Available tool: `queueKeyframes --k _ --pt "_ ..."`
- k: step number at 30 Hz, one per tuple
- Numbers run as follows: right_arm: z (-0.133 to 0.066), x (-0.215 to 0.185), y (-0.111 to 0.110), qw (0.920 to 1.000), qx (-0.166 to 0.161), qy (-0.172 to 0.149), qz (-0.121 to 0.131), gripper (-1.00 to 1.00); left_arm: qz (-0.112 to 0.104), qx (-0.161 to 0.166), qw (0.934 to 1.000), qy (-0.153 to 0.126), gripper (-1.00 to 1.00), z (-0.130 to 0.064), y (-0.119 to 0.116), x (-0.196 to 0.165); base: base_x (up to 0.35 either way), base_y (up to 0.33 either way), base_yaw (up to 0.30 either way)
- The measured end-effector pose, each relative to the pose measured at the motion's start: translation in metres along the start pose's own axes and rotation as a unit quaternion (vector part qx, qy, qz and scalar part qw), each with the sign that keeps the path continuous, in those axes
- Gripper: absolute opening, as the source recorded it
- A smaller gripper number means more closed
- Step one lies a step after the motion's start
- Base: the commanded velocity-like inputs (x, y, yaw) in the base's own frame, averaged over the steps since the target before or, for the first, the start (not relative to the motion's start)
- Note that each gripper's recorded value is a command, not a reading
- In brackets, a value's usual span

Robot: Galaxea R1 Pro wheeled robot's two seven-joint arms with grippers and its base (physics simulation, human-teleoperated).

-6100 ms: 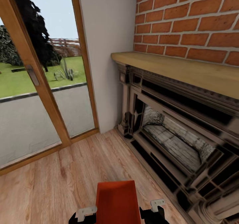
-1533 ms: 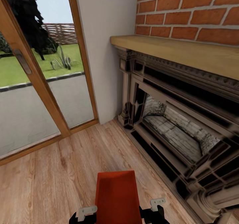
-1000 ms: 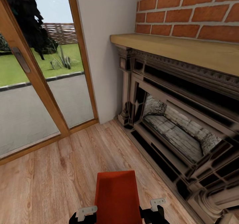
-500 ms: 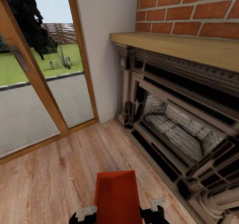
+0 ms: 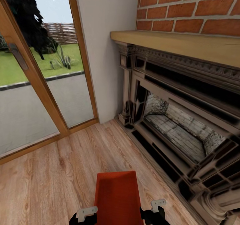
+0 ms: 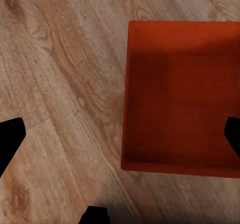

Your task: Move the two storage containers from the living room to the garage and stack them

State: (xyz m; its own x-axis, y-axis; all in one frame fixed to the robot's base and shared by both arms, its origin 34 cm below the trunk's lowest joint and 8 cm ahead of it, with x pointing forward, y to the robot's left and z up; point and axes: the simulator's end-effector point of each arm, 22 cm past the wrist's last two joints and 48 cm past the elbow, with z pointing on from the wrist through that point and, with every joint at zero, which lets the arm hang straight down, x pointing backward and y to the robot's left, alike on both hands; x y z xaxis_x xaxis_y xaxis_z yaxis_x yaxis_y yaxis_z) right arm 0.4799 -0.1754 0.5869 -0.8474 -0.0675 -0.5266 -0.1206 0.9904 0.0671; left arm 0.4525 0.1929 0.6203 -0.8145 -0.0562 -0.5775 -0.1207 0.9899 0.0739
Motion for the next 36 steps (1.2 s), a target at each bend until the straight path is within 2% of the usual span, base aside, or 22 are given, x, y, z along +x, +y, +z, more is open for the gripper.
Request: queueKeyframes --k 8,16,36 --pt "0.009 0.004 -0.001 1.0 0.0 0.0 0.0 1.0 0.0 0.0 1.0 -0.002 1.0 0.009 -0.001 0.003 -0.013 0.0 0.0" --pt "0.019 0.009 -0.002 1.0 0.0 0.0 0.0 1.0 0.0 0.0 1.0 -0.003 1.0 0.018 -0.002 0.007 -0.163 0.0 0.0" --pt "0.044 0.022 -0.004 1.0 0.0 0.0 -0.002 1.0 0.0 0.0 1.0 -0.003 1.0 0.043 -0.004 0.022 -0.005 0.0 0.0"
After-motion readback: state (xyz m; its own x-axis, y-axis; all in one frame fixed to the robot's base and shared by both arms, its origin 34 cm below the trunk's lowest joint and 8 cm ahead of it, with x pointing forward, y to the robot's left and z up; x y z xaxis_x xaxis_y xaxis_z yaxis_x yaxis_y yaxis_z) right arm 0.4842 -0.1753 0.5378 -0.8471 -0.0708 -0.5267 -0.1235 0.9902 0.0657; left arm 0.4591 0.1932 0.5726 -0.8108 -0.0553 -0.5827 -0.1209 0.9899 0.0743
